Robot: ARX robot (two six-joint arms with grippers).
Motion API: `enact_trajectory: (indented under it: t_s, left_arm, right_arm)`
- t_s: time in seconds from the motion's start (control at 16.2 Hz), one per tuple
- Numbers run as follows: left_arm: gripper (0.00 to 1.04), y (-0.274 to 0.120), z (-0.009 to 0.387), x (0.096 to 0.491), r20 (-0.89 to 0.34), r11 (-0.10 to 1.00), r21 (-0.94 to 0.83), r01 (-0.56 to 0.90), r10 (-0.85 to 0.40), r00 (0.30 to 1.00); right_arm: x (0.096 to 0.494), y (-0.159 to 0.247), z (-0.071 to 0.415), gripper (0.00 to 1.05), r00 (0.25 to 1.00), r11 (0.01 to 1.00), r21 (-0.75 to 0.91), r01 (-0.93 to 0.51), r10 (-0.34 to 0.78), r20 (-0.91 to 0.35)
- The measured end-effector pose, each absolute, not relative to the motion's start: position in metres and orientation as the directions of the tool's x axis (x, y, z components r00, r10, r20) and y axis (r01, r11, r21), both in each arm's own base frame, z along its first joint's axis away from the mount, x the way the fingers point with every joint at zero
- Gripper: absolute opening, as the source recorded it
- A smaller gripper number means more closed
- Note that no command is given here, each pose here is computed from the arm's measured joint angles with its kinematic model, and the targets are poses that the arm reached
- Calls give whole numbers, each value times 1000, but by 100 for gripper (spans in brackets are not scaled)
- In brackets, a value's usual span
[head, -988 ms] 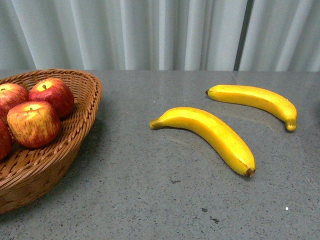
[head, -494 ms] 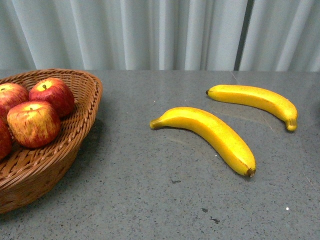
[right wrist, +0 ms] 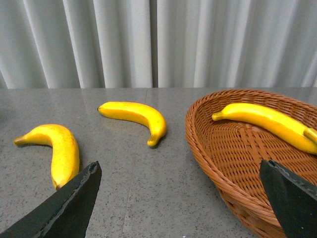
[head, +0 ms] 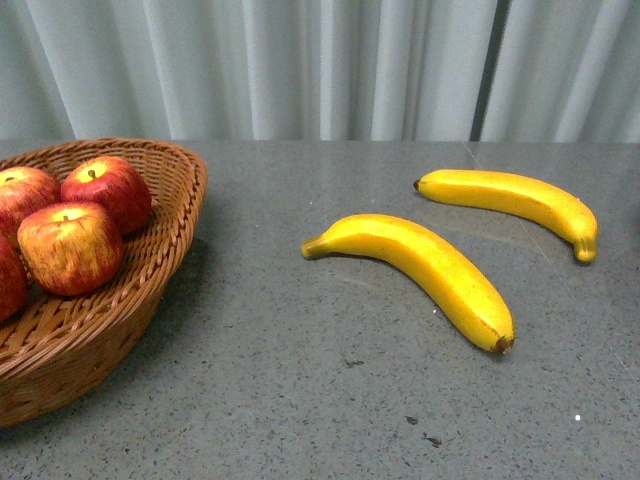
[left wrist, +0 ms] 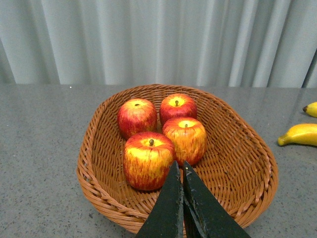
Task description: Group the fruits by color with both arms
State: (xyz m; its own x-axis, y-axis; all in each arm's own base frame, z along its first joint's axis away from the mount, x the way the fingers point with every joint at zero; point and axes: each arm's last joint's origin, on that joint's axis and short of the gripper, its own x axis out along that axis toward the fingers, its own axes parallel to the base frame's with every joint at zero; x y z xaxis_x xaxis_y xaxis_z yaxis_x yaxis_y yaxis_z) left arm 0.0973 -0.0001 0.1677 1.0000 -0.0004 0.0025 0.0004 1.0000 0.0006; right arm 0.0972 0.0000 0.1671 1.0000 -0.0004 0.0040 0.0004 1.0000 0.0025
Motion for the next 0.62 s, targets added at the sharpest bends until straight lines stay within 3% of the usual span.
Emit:
enact_trajectory:
  t_s: [0.06,0.19,0.37,0.49,0.62]
  left_arm:
    - [2,0,168,97,2,1000,1,1,-1,1000]
    - [16,0,168,97,2,1000,1,1,-1,1000]
    - [48,0,168,97,2,1000,1,1,-1,1000]
    - [80,0,168,97,2,1000,1,1,-1,1000]
    - [100,0,168,97,2,1000,1,1,-1,1000]
  right_arm:
    - [97,0,167,98,1000,1000,2,0,0,4]
    - [97,0,167,98,1000,1000,2,0,0,4]
    - [97,0,167,98,1000,1000,2,0,0,4]
    - [97,0,167,98,1000,1000,2,0,0,4]
    - [97,0,167,98,1000,1000,2,0,0,4]
